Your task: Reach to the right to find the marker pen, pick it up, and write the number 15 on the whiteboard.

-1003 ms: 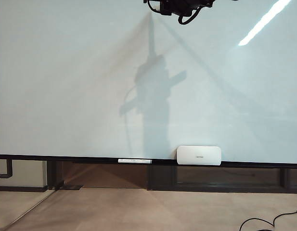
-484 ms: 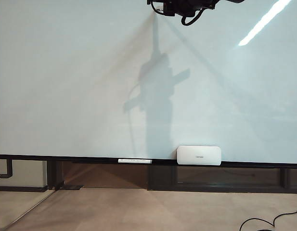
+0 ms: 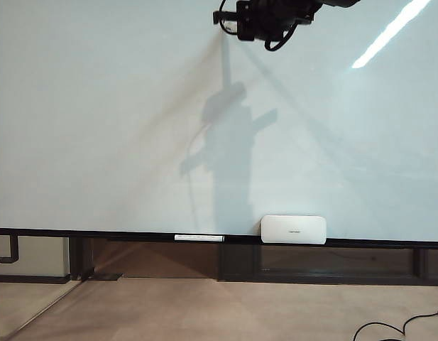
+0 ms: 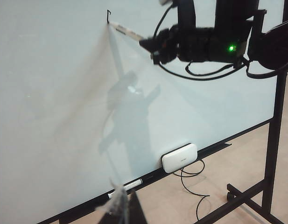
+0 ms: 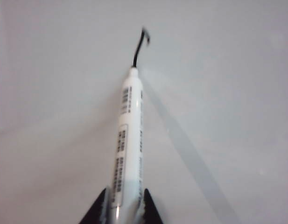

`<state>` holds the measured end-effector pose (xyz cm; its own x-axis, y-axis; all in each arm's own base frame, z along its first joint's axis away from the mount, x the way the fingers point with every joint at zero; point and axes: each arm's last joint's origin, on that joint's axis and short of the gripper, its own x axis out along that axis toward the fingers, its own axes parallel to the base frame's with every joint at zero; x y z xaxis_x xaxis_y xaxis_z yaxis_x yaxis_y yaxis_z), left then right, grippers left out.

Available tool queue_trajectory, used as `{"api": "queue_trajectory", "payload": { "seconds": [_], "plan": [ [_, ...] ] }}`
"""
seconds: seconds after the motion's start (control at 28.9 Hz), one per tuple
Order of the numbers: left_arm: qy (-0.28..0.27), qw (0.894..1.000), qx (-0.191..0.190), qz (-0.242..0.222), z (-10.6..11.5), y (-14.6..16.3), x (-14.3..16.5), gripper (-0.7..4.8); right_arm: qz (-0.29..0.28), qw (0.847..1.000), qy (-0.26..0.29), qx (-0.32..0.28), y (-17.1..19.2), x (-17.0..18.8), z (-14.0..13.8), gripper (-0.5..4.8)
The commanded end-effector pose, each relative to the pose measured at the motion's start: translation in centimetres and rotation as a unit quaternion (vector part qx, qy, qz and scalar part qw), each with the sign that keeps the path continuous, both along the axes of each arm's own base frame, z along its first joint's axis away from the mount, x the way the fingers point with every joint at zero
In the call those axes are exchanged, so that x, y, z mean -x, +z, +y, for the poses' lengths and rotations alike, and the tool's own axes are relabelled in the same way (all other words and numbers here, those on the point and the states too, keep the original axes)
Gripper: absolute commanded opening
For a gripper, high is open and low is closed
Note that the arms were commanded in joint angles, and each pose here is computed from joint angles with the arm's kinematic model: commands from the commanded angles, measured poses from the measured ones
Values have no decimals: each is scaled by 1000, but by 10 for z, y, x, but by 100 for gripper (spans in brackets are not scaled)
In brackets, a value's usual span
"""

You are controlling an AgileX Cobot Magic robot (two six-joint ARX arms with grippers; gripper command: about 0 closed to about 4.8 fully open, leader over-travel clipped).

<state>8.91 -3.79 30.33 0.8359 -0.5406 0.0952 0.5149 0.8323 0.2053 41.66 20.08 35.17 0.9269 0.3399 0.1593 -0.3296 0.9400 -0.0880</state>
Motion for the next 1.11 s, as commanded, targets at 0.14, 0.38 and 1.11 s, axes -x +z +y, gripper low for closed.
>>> {"api": "queue_trajectory", "payload": {
  "seconds": [0.14,0.38,1.11],
  "plan": [
    [-1,1000,-3,-22,1,7,2,-5,82,996,-29,21,-23,-7,-1,-2],
    [4,999,-11,-32,2,17,6,-5,122,992,-29,31,-42,-13,2,-2],
    [-37,999,-2,-3,0,13,8,-5,26,997,-19,63,44,53,2,-2]
  ]
}}
